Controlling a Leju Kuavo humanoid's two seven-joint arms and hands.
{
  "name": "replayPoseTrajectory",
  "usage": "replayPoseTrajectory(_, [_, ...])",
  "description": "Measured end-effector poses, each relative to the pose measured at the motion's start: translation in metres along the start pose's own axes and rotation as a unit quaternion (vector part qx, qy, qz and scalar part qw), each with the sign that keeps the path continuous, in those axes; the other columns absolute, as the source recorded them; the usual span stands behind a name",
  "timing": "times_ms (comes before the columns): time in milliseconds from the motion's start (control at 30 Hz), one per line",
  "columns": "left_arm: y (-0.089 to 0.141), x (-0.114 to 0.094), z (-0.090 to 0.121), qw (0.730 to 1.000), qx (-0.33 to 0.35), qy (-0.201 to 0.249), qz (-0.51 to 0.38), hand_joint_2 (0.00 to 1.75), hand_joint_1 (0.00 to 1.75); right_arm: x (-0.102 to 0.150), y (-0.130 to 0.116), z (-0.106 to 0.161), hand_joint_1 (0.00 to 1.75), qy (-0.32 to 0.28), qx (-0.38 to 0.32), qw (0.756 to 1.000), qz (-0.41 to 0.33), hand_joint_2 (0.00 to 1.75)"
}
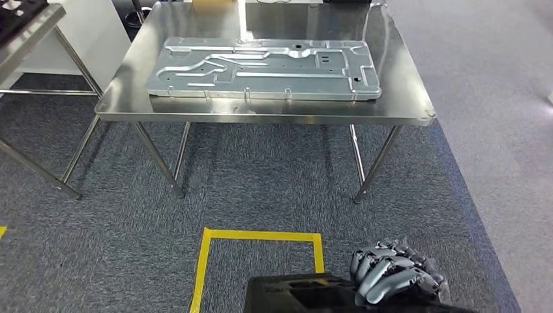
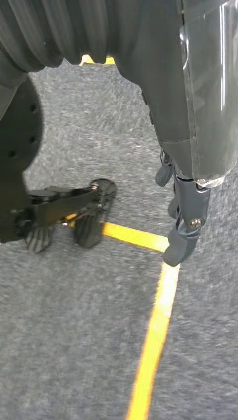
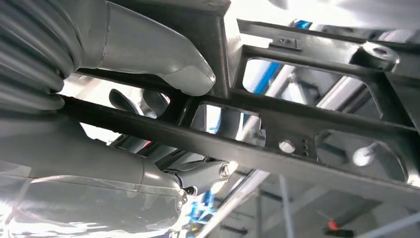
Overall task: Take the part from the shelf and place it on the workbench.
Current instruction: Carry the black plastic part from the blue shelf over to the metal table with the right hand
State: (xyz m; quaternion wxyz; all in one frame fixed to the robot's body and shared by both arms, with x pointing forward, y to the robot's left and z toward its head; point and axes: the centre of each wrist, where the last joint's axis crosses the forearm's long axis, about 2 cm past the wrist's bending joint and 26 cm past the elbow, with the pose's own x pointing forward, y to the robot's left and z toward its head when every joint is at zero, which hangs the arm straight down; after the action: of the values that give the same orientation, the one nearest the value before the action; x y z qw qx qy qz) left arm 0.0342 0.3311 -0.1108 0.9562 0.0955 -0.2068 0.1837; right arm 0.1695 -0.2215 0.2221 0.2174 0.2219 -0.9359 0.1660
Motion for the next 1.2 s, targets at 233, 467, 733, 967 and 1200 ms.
replayPoseTrajectory(233, [-0.001,0.002,-0.001,1.000,-0.001,0.000,-0.001,1.75,0.00,-0.002,0.000,-0.003,1.64,-0.005,0.002,1.000,-0.003,1.75])
replayPoseTrajectory(467, [-0.001,0.000,0.000,1.000,0.000,0.002,-0.002,1.75,0.00,-0.009,-0.010,-0.012,1.64,-0.024,0.004,1.000,-0.018,1.75])
replayPoseTrajectory(733, [-0.001,0.001,0.000,1.000,0.001,-0.002,-0.002,1.75,0.00,-0.013,-0.018,-0.015,1.64,-0.029,0.019,0.999,-0.017,1.75])
replayPoseTrajectory(967, [-0.003,-0.002,0.001,1.000,0.002,0.002,-0.001,1.75,0.00,-0.013,-0.019,-0.015,1.64,-0.028,0.022,0.999,-0.017,1.75])
replayPoseTrajectory(1200, [-0.006,0.000,0.001,1.000,0.003,0.000,0.001,1.75,0.00,-0.015,-0.026,-0.018,1.64,-0.034,0.029,0.999,-0.019,1.75])
